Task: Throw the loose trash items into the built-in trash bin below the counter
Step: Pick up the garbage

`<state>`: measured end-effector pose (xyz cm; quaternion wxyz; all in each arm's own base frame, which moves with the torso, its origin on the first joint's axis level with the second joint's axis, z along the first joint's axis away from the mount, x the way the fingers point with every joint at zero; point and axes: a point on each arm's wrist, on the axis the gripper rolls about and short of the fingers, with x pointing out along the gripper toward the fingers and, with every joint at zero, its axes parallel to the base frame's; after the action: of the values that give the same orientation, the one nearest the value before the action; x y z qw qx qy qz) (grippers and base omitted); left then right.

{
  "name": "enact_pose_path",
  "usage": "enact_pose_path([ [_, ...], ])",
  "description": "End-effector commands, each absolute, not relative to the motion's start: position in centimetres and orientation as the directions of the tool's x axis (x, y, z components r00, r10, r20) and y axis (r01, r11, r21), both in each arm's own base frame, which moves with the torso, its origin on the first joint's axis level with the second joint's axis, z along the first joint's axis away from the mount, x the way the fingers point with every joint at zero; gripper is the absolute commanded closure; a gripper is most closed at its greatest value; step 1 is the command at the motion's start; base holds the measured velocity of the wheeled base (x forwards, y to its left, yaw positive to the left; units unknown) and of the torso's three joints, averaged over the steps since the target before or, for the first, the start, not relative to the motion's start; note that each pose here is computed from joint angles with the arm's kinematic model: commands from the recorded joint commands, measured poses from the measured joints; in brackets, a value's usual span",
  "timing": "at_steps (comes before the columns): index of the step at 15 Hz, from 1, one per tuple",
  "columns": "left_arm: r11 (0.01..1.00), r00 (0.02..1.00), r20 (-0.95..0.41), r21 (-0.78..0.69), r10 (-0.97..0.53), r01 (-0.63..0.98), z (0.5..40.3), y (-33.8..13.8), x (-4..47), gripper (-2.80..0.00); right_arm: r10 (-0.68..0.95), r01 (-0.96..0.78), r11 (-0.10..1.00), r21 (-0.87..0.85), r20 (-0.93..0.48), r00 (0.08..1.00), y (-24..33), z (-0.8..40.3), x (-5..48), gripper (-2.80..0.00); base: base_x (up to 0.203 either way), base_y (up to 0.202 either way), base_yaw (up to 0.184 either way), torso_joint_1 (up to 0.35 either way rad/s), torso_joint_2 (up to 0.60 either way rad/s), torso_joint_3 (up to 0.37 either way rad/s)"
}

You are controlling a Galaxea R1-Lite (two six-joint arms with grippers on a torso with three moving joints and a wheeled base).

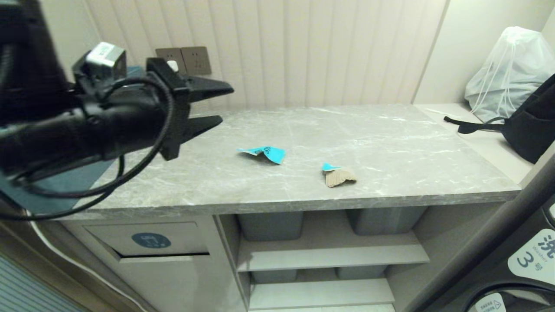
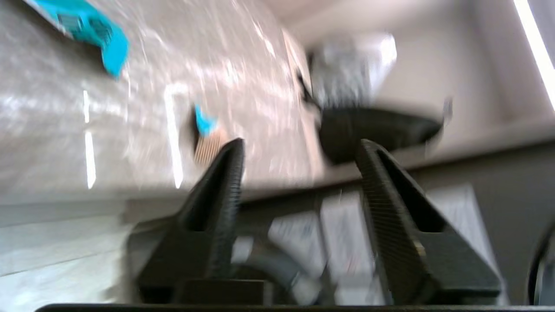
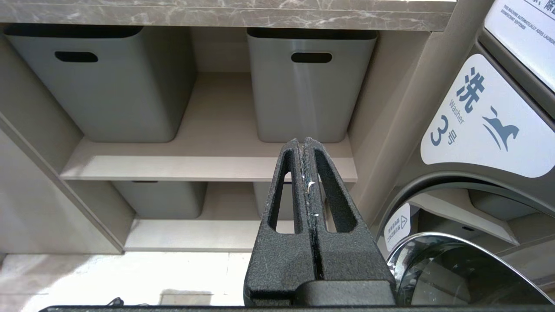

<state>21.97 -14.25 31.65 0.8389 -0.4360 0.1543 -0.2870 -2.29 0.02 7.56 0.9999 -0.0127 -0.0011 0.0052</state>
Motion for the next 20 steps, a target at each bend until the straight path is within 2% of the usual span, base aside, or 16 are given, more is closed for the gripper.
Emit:
enact_pose_path([
  [1,0.467,0.827,-0.101,-0.860,-0.553,0.207,29.1,-17.9,27.2,-2.80,0.011,-0.011,1.000,-0.023,0.003,1.000,0.0,7.6,-2.3,0.00,0.000,0.000,0.000,0.000,0.00,0.000],
  [4,0.482,0.879,-0.190,-0.875,-0.437,0.051,26.1,-21.1,31.9,-2.80,0.012,-0.012,1.000,-0.020,0.003,1.000,0.0,7.6,-2.3,0.00,0.000,0.000,0.000,0.000,0.00,0.000],
  [7,0.479,0.893,-0.269,-0.875,-0.361,-0.070,24.9,-22.2,33.7,-2.80,0.011,-0.011,1.000,-0.022,0.003,1.000,0.0,7.6,-2.3,0.00,0.000,0.000,0.000,0.000,0.00,0.000],
  [10,0.432,0.913,-0.260,-0.896,-0.315,-0.107,25.1,-23.3,36.0,-2.80,0.011,-0.011,1.000,-0.022,0.003,1.000,0.0,7.6,-2.3,0.00,0.000,0.000,0.000,0.000,0.00,0.000],
  [16,0.476,0.888,-0.368,-0.855,-0.277,-0.205,23.3,-23.4,37.2,-2.80,0.011,-0.011,1.000,-0.020,0.003,1.000,0.0,7.6,-2.3,0.00,0.000,0.000,0.000,0.000,0.00,0.000],
  [20,0.394,0.897,-0.342,-0.893,-0.279,-0.218,23.2,-23.6,38.6,-2.80,0.011,-0.011,1.000,-0.020,0.003,1.000,0.0,7.6,-2.3,0.00,0.000,0.000,0.000,0.000,0.00,0.000],
])
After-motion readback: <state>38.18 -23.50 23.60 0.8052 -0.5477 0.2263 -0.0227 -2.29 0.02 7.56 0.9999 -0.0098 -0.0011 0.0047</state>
